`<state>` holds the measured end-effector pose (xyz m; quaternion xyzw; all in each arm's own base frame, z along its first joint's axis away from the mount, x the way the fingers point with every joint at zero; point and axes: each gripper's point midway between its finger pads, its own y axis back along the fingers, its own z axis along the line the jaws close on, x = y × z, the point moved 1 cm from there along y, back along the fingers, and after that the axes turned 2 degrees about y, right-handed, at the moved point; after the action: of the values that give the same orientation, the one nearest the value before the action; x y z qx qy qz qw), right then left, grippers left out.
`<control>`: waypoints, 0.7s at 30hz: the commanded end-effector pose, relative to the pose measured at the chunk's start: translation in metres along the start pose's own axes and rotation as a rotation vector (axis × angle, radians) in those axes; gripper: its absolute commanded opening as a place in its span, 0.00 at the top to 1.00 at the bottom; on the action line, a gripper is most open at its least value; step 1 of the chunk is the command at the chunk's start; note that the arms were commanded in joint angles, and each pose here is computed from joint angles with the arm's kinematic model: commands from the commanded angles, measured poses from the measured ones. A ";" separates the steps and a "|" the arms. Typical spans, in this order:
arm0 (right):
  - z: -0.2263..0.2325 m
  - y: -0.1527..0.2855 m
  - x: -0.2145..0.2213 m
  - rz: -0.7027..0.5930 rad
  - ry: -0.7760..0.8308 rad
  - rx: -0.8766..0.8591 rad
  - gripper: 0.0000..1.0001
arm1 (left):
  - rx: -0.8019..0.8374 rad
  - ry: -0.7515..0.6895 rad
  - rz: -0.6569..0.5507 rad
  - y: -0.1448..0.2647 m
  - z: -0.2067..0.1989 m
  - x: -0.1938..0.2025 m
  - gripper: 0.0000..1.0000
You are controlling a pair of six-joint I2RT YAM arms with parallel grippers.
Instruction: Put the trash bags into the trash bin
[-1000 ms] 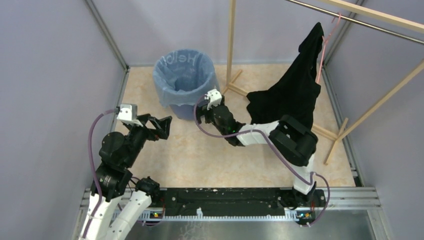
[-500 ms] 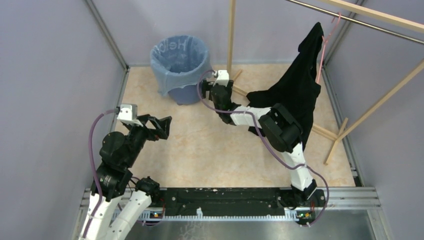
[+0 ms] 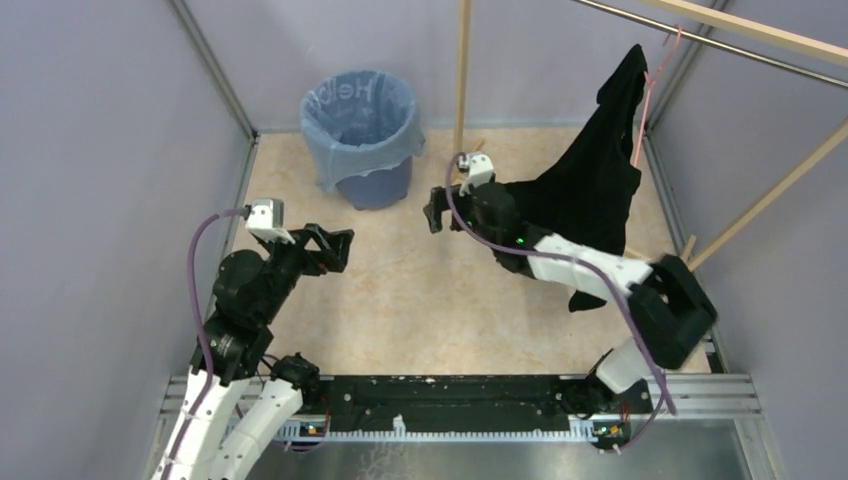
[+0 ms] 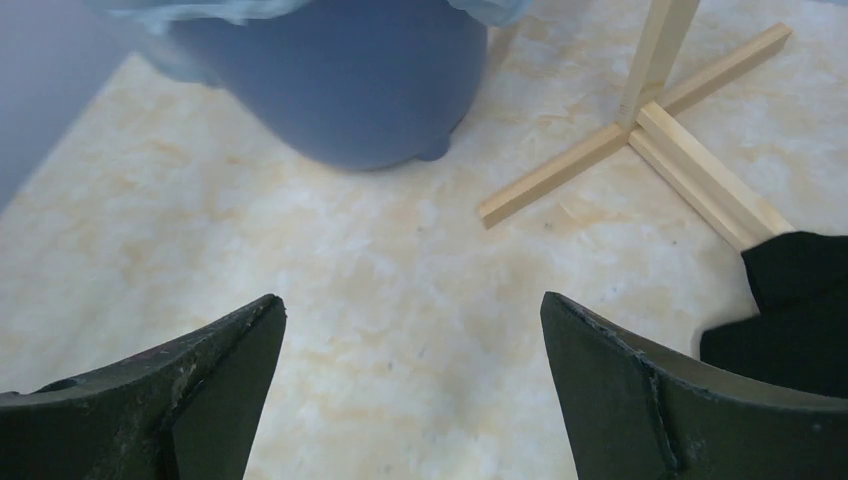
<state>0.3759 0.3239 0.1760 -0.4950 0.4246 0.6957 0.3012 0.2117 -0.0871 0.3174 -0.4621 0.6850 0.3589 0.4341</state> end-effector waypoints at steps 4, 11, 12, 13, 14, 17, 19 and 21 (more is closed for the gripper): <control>-0.003 0.124 0.024 0.143 0.012 -0.168 0.01 | 0.076 0.188 0.058 -0.032 -0.017 0.021 0.01; -0.025 0.222 -0.080 -0.035 0.070 -0.121 0.01 | 0.090 0.148 -0.023 -0.038 -0.031 -0.029 0.01; -0.027 0.238 -0.103 -0.090 0.069 -0.116 0.01 | 0.081 0.115 -0.039 -0.035 -0.033 -0.044 0.01; -0.028 0.254 -0.121 -0.136 0.071 -0.122 0.01 | 0.078 0.089 -0.067 -0.032 -0.037 -0.062 0.01; -0.029 0.270 -0.140 -0.189 0.071 -0.124 0.01 | 0.081 0.070 -0.097 -0.027 -0.042 -0.080 0.01; -0.038 0.316 -0.192 -0.356 0.039 -0.109 0.01 | 0.086 0.061 -0.202 -0.009 -0.054 -0.129 0.01; -0.044 0.341 -0.220 -0.448 0.004 -0.090 0.01 | 0.119 0.067 -0.247 0.002 -0.063 -0.147 0.01; -0.051 0.362 -0.241 -0.511 -0.022 -0.067 0.01 | 0.141 0.071 -0.277 0.011 -0.069 -0.159 0.01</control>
<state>0.1870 0.1457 0.4633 -0.5894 0.2653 0.6469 0.4046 0.2323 -0.1037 0.4532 -0.5108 0.6811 0.2596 0.4559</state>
